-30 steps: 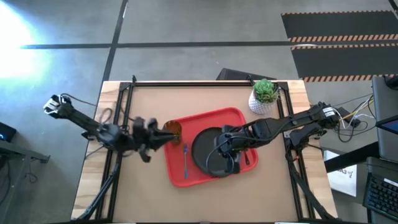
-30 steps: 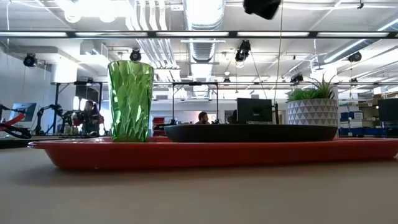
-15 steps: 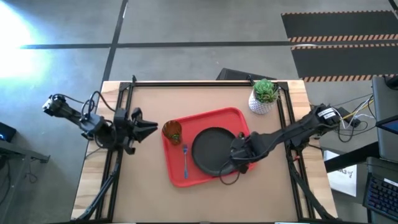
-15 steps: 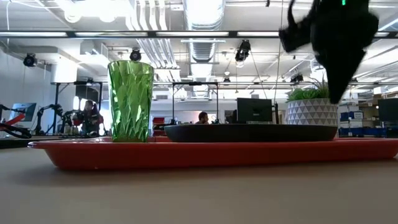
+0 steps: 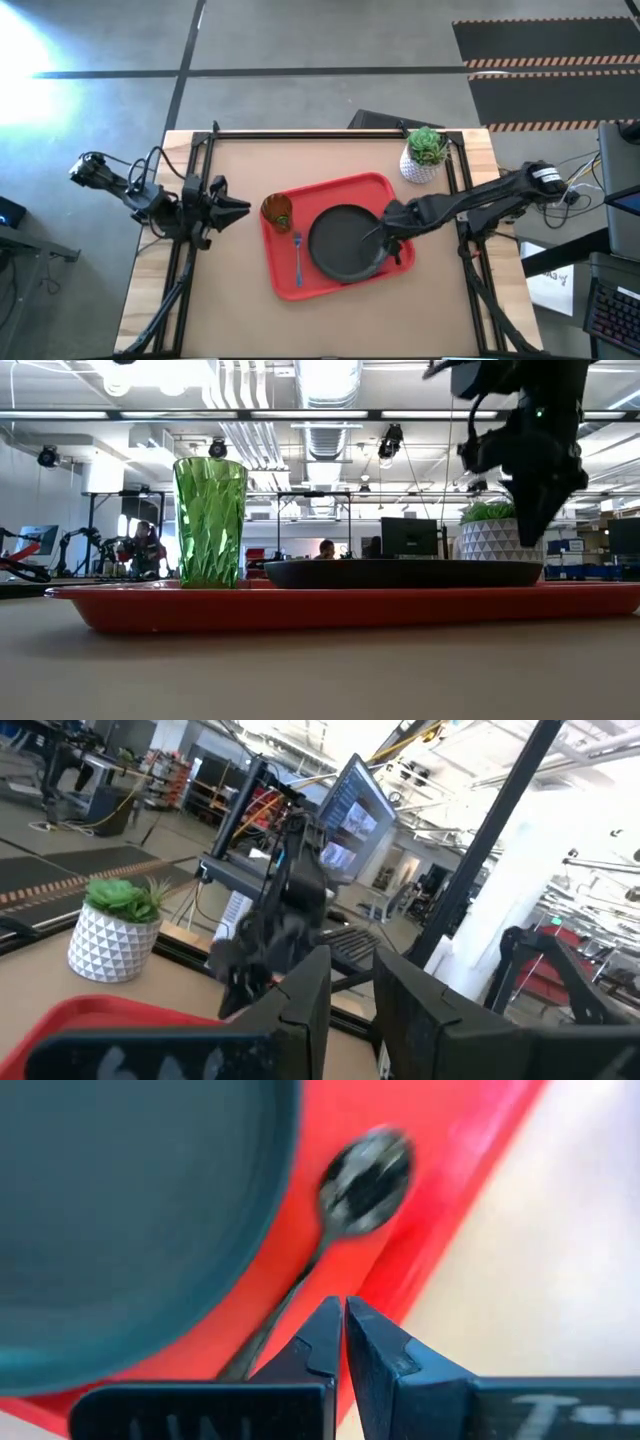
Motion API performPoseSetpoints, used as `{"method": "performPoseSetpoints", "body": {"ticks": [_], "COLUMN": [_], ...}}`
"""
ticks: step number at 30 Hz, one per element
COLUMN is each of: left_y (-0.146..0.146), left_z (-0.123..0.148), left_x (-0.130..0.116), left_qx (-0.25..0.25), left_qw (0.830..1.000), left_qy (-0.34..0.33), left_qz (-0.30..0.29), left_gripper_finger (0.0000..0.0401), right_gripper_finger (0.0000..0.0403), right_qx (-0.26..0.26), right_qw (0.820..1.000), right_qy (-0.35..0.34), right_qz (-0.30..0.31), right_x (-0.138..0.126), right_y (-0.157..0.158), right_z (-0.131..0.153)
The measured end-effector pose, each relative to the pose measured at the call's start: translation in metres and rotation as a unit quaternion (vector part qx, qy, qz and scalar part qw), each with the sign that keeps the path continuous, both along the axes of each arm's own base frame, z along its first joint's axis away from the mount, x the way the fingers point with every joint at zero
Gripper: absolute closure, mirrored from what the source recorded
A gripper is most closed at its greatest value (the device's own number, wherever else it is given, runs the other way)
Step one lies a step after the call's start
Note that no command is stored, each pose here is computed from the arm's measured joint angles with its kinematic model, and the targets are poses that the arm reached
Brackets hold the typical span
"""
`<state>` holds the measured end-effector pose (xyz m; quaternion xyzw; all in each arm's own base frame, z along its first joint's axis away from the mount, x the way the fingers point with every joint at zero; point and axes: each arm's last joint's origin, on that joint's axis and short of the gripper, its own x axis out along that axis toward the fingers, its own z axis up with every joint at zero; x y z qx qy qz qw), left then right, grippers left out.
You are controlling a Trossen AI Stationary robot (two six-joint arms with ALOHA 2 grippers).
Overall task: Pick and place plate/cup/fork/spoon on tray
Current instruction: Adjust the set up tray
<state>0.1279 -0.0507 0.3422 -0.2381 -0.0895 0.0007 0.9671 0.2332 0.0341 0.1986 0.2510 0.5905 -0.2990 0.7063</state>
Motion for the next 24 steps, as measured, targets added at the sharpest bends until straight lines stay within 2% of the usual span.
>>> {"method": "performPoseSetpoints", "body": {"ticks": [4,8,14,18,24], "left_y": [-0.001,-0.002,-0.002,-0.002,-0.002], "left_z": [-0.001,-0.002,-0.003,-0.003,-0.003], "left_x": [0.002,0.003,0.005,0.005,0.005], "left_qx": [0.002,0.003,0.004,0.004,0.004], "left_qw": [1.000,1.000,1.000,1.000,1.000], "left_qy": [0.003,0.006,0.010,0.010,0.009], "left_qz": [0.000,0.000,0.004,0.007,0.008], "left_gripper_finger": [0.0341,0.0341,0.0341,0.0341,0.0341], "right_gripper_finger": [0.0394,0.0394,0.0394,0.0394,0.0394], "right_qx": [-0.003,0.001,-0.021,-0.032,-0.018], "right_qw": [0.998,0.992,0.984,0.971,0.941], "right_qy": [-0.056,-0.102,-0.149,-0.210,-0.332], "right_qz": [-0.038,-0.073,-0.098,-0.106,-0.065], "right_x": [-0.022,-0.048,-0.062,-0.052,-0.019], "right_y": [-0.017,-0.032,-0.045,-0.063,-0.106], "right_z": [0.019,0.027,0.026,0.026,0.028]}}
